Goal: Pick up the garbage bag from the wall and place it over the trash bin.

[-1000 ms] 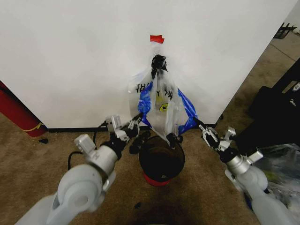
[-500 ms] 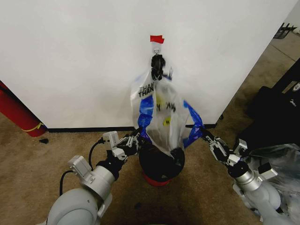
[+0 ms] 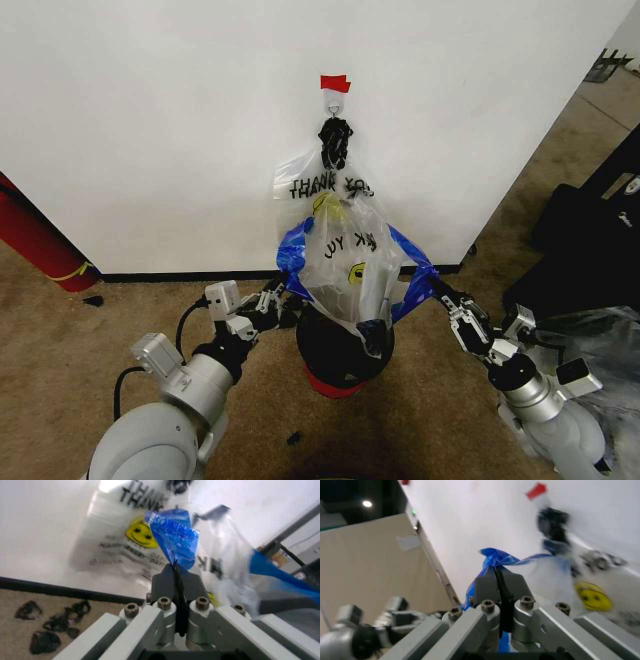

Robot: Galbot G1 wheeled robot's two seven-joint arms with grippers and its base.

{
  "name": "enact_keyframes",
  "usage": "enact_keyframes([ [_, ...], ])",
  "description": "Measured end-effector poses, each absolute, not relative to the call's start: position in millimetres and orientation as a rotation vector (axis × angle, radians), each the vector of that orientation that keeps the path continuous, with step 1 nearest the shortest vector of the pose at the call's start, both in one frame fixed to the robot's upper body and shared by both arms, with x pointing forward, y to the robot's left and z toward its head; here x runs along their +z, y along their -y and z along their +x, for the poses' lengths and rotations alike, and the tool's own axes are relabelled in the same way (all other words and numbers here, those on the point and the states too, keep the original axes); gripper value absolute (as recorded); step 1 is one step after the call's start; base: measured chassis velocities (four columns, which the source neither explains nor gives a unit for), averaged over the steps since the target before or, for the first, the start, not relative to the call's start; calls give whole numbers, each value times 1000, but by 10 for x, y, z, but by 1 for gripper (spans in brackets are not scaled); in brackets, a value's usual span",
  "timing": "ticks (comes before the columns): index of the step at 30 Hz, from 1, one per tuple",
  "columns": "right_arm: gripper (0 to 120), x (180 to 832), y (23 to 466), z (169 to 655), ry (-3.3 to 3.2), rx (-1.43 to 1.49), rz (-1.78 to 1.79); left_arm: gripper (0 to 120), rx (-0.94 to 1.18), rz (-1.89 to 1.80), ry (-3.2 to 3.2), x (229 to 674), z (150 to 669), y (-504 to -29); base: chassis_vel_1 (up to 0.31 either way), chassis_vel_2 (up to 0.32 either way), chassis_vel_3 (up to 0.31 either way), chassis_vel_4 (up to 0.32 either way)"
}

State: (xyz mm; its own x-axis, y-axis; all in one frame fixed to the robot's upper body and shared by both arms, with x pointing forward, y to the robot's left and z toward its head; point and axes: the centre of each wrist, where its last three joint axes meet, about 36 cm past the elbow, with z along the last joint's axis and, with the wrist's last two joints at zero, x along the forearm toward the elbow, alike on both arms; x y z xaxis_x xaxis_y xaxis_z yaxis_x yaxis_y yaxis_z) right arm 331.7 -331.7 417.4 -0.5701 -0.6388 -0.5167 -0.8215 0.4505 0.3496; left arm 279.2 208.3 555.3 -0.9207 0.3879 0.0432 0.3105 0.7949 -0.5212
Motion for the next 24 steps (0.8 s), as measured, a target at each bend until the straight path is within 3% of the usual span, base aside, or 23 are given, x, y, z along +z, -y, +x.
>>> enact_keyframes([
  [11,0,4511,3114,3147,-2349,812,-1312,0,791,-492,2822,5550,2791,-2187,0,0,0,0],
  [24,0,4066,3119,3375,-2409,819,-1229,0,865,-574,2838,5506,2757,-1971,0,0,0,0],
])
